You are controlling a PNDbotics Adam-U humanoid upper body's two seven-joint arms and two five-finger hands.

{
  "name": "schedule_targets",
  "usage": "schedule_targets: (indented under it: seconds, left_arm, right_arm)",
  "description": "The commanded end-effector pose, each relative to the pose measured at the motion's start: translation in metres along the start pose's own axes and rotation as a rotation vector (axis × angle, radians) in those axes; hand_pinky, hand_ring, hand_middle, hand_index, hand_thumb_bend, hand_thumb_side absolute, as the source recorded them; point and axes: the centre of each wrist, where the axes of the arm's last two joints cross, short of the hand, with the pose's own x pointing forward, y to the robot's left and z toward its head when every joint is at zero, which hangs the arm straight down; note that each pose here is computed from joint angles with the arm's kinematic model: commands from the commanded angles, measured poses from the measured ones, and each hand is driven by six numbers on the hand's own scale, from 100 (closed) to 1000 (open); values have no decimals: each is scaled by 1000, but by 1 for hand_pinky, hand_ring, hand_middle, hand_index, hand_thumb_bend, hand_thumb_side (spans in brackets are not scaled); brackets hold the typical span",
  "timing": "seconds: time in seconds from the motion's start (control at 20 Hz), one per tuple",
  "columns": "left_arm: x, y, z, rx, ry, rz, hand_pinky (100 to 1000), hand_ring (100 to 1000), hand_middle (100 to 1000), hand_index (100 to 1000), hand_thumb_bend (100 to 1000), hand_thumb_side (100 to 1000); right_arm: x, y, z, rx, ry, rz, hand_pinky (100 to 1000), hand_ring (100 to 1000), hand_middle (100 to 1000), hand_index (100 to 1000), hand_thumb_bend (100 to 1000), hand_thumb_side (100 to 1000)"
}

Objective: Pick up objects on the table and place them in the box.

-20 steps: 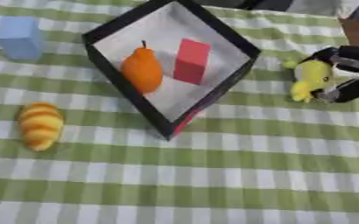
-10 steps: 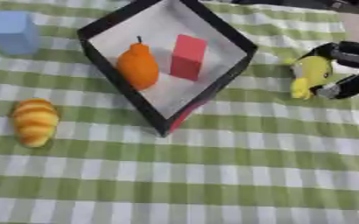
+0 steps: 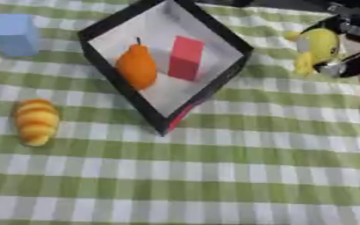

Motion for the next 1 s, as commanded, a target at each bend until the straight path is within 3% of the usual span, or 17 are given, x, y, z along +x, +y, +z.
schedule_targets:
  seconds: [0.05,0.1,0.35,0.4,0.45,0.65,1.0]
  left_arm:
    - [5,4,-5,-13,-31,-22,770,751,841,759,358,562]
    - [5,4,-5,-14,-31,-22,770,751,842,759,360,562]
    - [5,3,-5,-21,-32,-22,770,752,842,760,355,561]
    - [5,3,-5,-23,-31,-22,769,750,842,761,354,561]
    - [5,3,-5,-25,-30,-22,766,749,842,761,353,561]
    - [5,1,-5,-40,-31,-17,756,744,841,762,354,555]
    - [8,-6,-5,-74,-35,5,745,736,840,765,355,551]
  right_arm:
    - [5,-26,6,-26,9,67,667,695,664,814,100,172]
    - [5,-27,6,-30,7,64,667,690,661,813,100,196]
    - [15,-41,2,-84,-46,44,655,656,640,801,100,144]
    - [18,-45,0,-101,-60,41,652,644,632,794,100,270]
    - [21,-50,-2,-119,-77,41,650,636,625,790,100,138]
    - [38,-65,-12,-181,-142,46,646,597,609,777,100,128]
    - [60,-76,-35,-248,-227,30,636,570,594,764,100,105]
